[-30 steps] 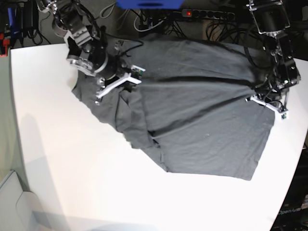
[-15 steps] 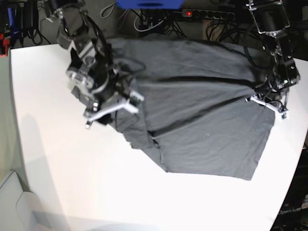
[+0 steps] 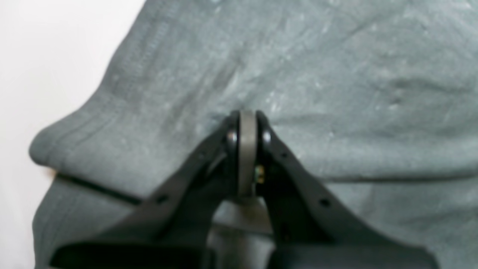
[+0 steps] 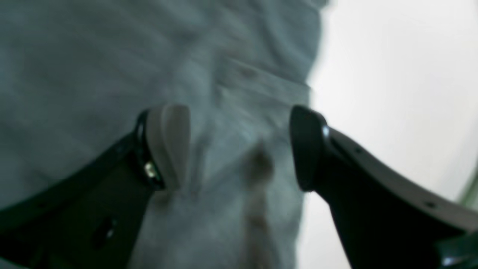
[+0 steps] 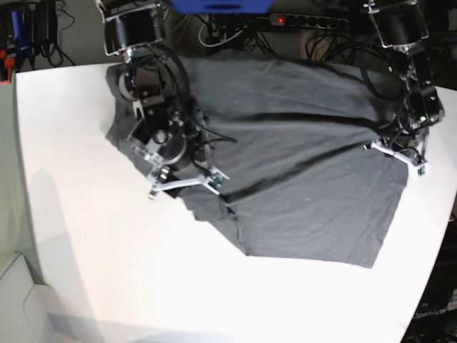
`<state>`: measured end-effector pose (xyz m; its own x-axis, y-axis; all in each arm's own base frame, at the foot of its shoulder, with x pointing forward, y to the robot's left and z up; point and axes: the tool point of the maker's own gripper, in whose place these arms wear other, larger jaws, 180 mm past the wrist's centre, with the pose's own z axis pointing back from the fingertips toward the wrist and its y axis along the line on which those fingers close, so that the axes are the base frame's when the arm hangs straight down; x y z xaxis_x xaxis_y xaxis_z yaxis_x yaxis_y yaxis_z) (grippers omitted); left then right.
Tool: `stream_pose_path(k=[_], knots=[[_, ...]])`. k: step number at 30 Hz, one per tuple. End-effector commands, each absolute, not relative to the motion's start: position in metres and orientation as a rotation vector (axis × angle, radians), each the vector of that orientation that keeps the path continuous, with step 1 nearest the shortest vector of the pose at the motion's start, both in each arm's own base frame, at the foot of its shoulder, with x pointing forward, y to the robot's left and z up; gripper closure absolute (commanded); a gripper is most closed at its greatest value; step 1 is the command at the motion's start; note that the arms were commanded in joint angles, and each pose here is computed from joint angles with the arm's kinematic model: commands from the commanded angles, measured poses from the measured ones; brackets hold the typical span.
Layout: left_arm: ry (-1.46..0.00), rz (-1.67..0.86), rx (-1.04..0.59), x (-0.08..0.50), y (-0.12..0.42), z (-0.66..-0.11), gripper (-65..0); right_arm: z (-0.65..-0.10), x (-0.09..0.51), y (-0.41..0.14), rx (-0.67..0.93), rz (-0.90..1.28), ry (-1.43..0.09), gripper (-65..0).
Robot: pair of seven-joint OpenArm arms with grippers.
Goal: Layout the t-shirt on the table in an organized manner, then fold the t-shirt properly
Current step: 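Grasp the shirt's side with the right gripper and fold it toward the left gripper, then hold the folded fabric with the right gripper and adjust it on the shirt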
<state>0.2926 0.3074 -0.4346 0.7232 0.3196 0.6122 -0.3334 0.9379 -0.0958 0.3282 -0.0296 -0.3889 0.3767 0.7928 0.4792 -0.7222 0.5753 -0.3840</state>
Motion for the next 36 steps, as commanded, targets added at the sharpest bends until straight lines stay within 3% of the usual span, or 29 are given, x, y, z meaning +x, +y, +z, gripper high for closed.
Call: stream_pose_path(k=[1,8,18,30,36], knots=[[-0.563,0.361,0.045,0.271,0.309,-0.45,0.0,-0.376,0.339,-0.022,-0.106,0.965,-0.739,-37.7],[-0.561,0.36,0.045,0.271,0.309,-0.45,0.0,-0.396,0.337,-0.014,-0.044,0.975,-0.726,-30.7],[-0.563,0.361,0.043,0.271,0.308,-0.45,0.0,-0.381,0.367,-0.044,-0.088,0.882,-0.759,-30.9],[-0.564,0.361,0.043,0.272,0.308,-0.45,0.0,-0.388,0.356,-0.039,-0.073,0.885,-0.739,-30.9],[-0.567,0.361,0.042,0.273,0.308,-0.449,0.0,-0.351,0.362,-0.031,-0.092,0.866,-0.85,-30.9]])
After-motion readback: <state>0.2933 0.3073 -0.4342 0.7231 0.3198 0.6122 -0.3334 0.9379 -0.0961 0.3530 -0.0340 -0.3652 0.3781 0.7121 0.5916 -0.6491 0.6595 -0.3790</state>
